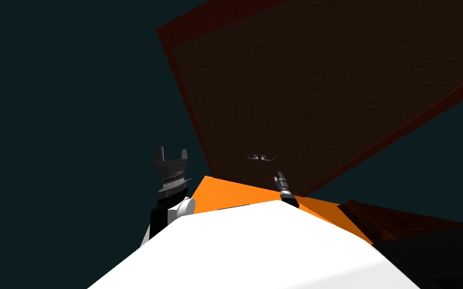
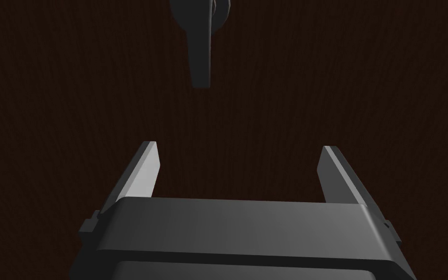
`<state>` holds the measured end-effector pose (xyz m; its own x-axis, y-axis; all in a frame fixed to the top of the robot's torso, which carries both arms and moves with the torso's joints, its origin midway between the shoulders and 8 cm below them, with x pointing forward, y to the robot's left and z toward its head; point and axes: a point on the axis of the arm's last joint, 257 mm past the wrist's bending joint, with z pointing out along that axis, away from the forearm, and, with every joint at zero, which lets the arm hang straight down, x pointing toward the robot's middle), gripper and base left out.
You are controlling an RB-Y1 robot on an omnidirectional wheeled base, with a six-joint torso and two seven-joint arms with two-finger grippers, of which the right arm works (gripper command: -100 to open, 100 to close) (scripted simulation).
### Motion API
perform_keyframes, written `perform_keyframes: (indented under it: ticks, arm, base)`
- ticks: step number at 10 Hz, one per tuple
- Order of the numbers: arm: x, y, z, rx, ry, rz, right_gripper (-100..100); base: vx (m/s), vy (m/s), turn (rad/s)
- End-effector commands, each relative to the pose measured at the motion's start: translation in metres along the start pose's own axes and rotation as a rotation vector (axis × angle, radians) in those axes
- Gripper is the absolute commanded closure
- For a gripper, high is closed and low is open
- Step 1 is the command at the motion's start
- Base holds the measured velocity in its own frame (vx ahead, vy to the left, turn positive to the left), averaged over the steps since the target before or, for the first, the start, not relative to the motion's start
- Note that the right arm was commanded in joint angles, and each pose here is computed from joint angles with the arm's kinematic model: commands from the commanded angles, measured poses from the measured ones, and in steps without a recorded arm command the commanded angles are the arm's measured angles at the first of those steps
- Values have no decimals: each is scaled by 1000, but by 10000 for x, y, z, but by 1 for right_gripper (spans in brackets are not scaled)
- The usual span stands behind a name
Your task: Pull the door open
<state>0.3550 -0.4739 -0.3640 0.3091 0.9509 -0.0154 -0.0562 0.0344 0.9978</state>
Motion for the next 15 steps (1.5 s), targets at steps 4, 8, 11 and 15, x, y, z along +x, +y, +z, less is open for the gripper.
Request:
perform_keyframes:
  ticks: [4, 8, 11, 15]
  arm:
    - [-117, -259, -129, 62, -23, 14, -100]
    - [-721, -335, -342, 110, -121, -38, -100]
    - [-789, -350, -344, 118, -137, -44, -100]
    - [-572, -341, -215, 104, -110, -28, -100]
  base:
    - [179, -13, 35]
    - [45, -62, -107]
    - [63, -80, -22]
    - [134, -85, 48]
